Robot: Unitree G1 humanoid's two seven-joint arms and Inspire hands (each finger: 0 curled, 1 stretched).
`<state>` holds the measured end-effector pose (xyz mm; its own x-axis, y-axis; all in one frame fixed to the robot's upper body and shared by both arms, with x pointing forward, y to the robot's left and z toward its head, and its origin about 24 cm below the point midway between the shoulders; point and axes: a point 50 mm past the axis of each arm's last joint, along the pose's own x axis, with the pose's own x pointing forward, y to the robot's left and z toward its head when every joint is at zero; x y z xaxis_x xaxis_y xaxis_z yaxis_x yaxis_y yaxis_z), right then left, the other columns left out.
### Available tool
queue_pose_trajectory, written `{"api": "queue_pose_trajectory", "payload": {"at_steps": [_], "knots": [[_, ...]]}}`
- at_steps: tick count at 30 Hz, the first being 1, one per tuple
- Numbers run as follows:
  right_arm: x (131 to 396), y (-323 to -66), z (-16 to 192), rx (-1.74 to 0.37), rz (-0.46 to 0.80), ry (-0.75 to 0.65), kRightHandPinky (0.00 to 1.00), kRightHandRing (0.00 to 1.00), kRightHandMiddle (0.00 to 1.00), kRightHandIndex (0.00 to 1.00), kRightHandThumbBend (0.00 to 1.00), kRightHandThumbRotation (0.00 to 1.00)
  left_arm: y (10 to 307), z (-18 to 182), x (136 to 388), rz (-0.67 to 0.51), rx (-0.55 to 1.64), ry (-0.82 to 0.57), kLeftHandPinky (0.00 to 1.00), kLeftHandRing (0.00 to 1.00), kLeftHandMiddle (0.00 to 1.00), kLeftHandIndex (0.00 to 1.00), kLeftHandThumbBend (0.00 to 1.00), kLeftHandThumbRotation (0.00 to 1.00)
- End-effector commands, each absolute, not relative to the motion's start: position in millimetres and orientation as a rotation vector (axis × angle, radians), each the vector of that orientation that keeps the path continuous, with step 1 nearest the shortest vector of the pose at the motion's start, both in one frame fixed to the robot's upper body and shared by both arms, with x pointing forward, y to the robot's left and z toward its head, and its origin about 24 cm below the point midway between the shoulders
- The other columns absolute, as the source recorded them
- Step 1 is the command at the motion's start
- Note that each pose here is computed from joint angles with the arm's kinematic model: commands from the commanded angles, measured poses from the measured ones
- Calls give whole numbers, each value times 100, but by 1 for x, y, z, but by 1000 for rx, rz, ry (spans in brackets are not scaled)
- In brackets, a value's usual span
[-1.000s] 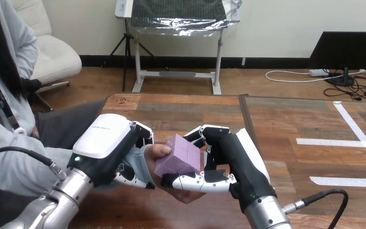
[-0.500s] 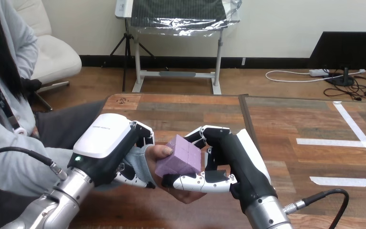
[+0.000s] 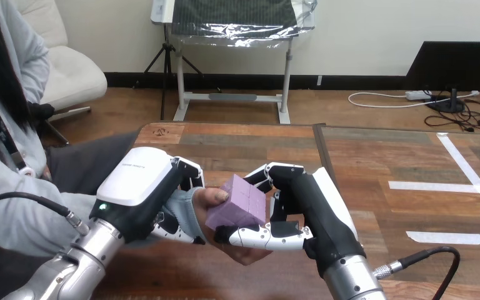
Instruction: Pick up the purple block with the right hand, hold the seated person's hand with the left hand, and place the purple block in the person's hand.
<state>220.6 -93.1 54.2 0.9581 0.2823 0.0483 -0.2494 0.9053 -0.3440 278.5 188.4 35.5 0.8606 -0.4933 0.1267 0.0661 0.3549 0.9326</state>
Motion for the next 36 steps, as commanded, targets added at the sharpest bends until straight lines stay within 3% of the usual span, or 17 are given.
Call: {"api": "queue_pose_trajectory", "payload": {"at_steps": [1, 8, 12, 17, 20, 25, 29, 36], "knots": [[231, -86, 73, -372, 287, -201, 7, 11, 17, 21, 38, 2, 170, 83, 294, -258, 1073, -657, 29, 30, 34, 37, 92, 14], [232, -88, 73, -361, 291, -193, 19, 23, 30, 32, 47, 25, 173, 81, 290, -241, 1063, -631, 36, 37, 41, 43, 93, 16], [232, -90, 73, -357, 296, -210, 29, 34, 40, 45, 57, 36, 175, 80, 288, -228, 1059, -614, 41, 42, 47, 50, 94, 17], [233, -92, 75, -392, 295, -226, 37, 43, 48, 55, 64, 45, 177, 79, 286, -213, 1062, -592, 45, 47, 51, 56, 95, 19], [233, -94, 77, -424, 282, -253, 49, 55, 58, 65, 71, 53, 179, 76, 284, -200, 1055, -577, 50, 53, 58, 64, 96, 22], [234, -97, 78, -433, 270, -284, 60, 65, 67, 73, 77, 58, 182, 73, 280, -186, 1056, -566, 57, 62, 66, 71, 97, 26], [235, -100, 79, -424, 265, -303, 71, 75, 76, 81, 83, 62, 185, 71, 276, -177, 1052, -557, 69, 74, 75, 81, 99, 31], [238, -105, 82, -410, 254, -337, 80, 84, 84, 88, 91, 67, 188, 70, 269, -160, 1023, -564, 80, 84, 84, 90, 100, 38]]}}
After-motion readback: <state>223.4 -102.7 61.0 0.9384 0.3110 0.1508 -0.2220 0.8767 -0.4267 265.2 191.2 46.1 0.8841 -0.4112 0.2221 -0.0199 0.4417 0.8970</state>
